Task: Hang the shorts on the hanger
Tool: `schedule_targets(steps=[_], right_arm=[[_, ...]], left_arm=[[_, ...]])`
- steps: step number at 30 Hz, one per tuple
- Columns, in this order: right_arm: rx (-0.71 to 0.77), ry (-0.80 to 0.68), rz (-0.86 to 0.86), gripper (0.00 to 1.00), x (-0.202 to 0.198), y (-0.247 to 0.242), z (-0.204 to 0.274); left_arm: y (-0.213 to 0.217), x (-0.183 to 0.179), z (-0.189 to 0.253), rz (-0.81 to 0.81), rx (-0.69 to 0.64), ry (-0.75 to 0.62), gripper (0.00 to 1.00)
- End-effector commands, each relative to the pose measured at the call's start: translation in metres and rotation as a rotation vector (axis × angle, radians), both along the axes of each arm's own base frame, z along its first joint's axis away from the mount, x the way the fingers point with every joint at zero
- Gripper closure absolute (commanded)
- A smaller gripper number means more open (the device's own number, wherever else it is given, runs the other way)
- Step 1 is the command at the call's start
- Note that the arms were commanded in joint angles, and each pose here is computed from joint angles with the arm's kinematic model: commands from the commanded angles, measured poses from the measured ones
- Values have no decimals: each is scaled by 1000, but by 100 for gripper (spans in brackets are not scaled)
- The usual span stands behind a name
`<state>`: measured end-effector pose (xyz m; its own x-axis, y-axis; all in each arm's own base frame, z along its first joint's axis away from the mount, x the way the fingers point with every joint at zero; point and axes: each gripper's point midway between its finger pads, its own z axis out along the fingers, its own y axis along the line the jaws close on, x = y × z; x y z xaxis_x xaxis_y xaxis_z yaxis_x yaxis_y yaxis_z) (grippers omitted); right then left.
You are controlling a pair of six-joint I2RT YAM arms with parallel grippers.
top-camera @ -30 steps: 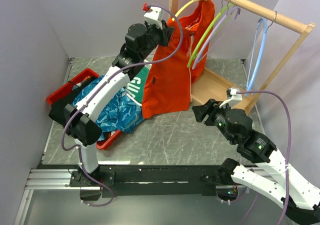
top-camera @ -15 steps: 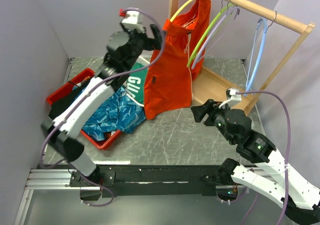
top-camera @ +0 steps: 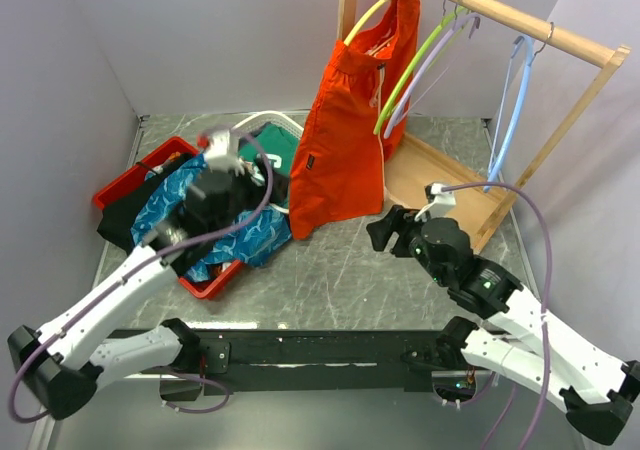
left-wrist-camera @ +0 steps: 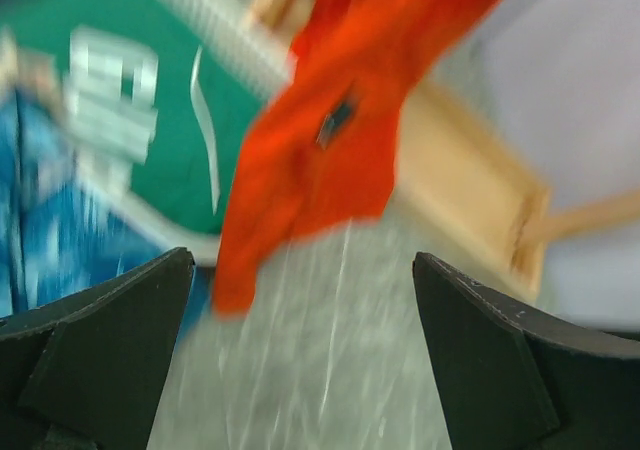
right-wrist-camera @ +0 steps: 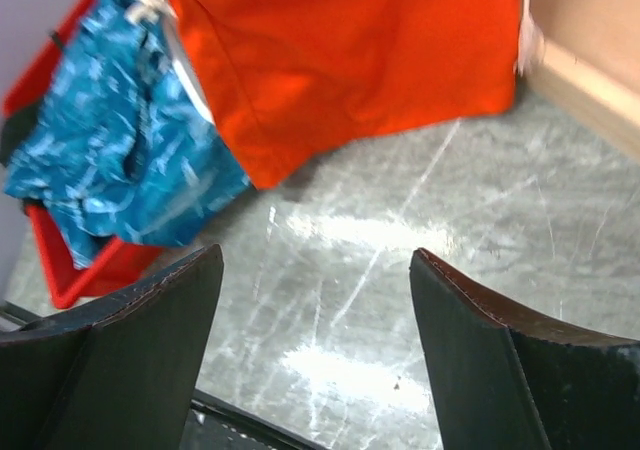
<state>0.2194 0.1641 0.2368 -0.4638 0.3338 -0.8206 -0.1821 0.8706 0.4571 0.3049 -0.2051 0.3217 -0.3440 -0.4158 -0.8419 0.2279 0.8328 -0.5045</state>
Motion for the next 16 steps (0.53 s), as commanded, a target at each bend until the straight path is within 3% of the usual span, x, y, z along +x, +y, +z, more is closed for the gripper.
schedule_targets(steps=[1,8,16], right_arm=[[50,-3,-4,17,5,8,-8],[95,23,10,16,3,15,-34],[90,30,-21,13,2,9,-42]], left_arm=[[6,-39,-59,26,-38,145,4],[4,-79,-131,10,-22,268,4],[7,-90,-124,-26,-67,236,4]])
